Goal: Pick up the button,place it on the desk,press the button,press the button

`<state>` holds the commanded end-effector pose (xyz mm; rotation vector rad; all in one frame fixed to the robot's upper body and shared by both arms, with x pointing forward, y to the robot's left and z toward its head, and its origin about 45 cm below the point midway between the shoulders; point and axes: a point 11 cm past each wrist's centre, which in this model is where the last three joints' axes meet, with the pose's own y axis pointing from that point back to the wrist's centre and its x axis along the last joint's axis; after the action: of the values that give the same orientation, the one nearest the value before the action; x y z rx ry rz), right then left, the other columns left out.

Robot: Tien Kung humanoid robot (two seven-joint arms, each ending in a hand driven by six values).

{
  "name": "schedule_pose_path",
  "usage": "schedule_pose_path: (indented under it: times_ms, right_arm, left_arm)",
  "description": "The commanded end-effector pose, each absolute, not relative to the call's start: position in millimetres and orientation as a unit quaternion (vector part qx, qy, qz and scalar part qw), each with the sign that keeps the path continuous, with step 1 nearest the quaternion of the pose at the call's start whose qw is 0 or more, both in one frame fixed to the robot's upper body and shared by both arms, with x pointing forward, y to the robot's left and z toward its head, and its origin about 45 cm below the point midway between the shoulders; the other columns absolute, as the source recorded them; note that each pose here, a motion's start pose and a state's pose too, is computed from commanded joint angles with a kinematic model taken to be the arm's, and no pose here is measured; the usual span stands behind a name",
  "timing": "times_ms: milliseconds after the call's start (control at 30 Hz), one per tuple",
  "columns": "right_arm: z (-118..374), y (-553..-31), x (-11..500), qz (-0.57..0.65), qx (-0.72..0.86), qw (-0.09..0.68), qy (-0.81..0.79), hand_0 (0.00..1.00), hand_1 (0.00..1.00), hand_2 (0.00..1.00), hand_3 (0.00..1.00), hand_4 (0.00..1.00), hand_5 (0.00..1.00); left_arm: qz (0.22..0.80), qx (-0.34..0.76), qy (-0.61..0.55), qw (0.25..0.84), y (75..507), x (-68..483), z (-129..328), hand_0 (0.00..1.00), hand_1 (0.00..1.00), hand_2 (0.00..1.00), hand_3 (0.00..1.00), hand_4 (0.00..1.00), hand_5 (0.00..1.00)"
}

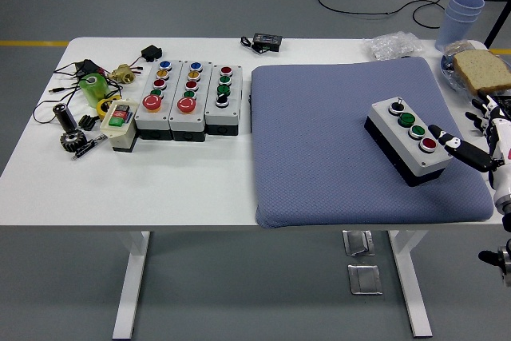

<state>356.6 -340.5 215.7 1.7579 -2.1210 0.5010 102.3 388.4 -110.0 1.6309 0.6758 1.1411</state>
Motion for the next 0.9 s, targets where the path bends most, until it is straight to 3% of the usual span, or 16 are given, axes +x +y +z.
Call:
schedule_pose_path:
  times_ms: [300, 900]
  right_arm:
    - [240.1, -311.8, 369.3, 0.296, 0.604, 0.252, -0.695, 0.952, 0.884, 0.959, 0.977, 0.998, 0.310]
    - [230.6, -268.4, 409.8, 0.310, 0.619, 0.293, -0.659, 0.955, 0.897, 0.958, 0.965, 0.998, 0.312]
  left_arm:
    - [0.478, 0.670, 0.278, 0.495, 391.0, 108.0, -107.9, 0.666, 0.659, 0.662, 0.595, 0.352, 0.927]
    - [0.485, 0.664, 0.276, 0.497, 391.0, 116.6, -105.9, 0.666, 0.659, 0.662, 0.596, 0.353, 0.927]
